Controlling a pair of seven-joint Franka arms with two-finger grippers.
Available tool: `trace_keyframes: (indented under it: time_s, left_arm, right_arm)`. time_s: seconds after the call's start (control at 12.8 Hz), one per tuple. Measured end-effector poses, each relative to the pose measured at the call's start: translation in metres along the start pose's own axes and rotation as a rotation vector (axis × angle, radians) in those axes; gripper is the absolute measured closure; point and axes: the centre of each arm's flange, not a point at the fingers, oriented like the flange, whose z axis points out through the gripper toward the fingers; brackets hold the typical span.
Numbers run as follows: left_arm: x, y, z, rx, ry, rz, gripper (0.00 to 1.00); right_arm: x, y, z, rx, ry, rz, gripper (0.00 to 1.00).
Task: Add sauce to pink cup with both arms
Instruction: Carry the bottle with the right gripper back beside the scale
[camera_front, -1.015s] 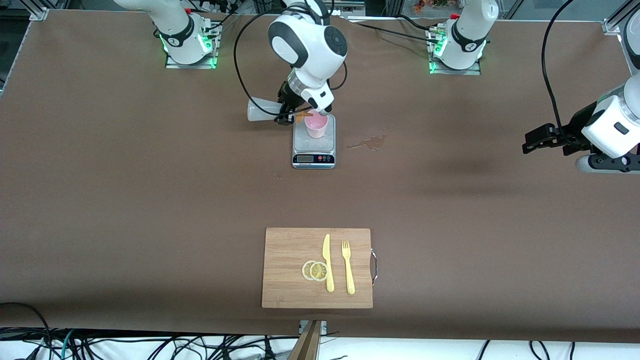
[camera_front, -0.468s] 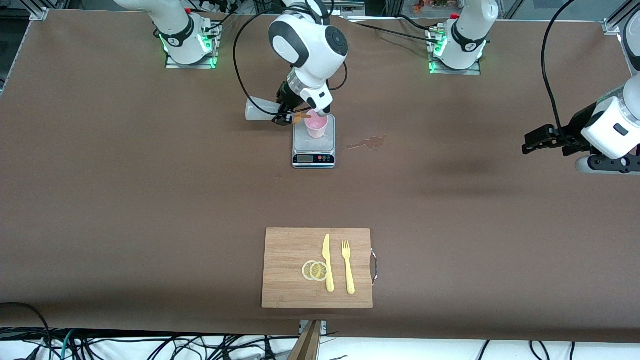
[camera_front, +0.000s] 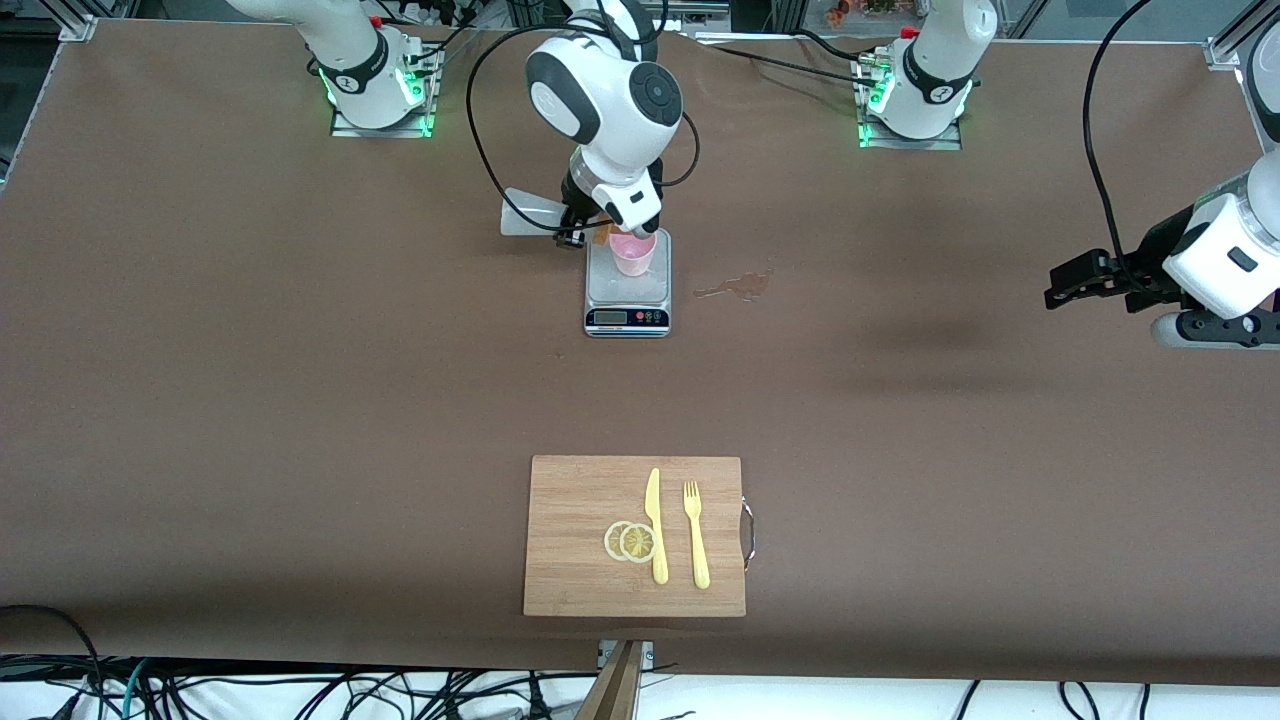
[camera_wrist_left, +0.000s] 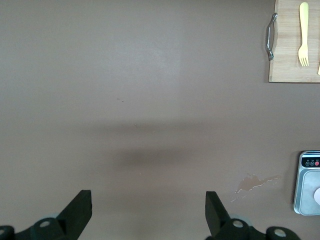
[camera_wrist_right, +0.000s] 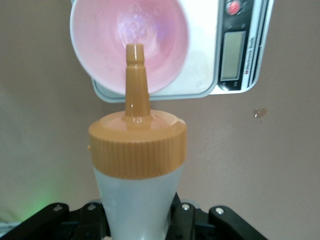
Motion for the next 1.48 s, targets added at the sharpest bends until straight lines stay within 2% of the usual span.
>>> trace_keyframes:
  time_s: [0.39,0.62,0.78,1.09,1.48]
  left_arm:
    - [0.000,-0.001,0.000,0.000,0.000,-0.001,0.00]
    - [0.000,-0.001,0.000,0.000,0.000,-0.001,0.00]
    - [0.000,-0.001,0.000,0.000,0.000,-0.001,0.00]
    - [0.000,-0.001,0.000,0.000,0.000,-0.001,0.00]
    - [0.001,-0.001,0.000,0.000,0.000,-0.001,0.00]
  right_arm:
    - [-0.025,0.036,-0.009,0.099,0.142,0.059,0.67]
    - [-0.047,0.051,-0.020,0.146,0.219,0.031,0.67]
    - [-0.085,0.078,-0.022,0.200,0.317,-0.007,0.67]
    - [-0.177,0.136,-0.010,0.326,0.545,-0.039,0.67]
    - [-0.275,0.178,0.030,0.417,0.797,-0.142,0.67]
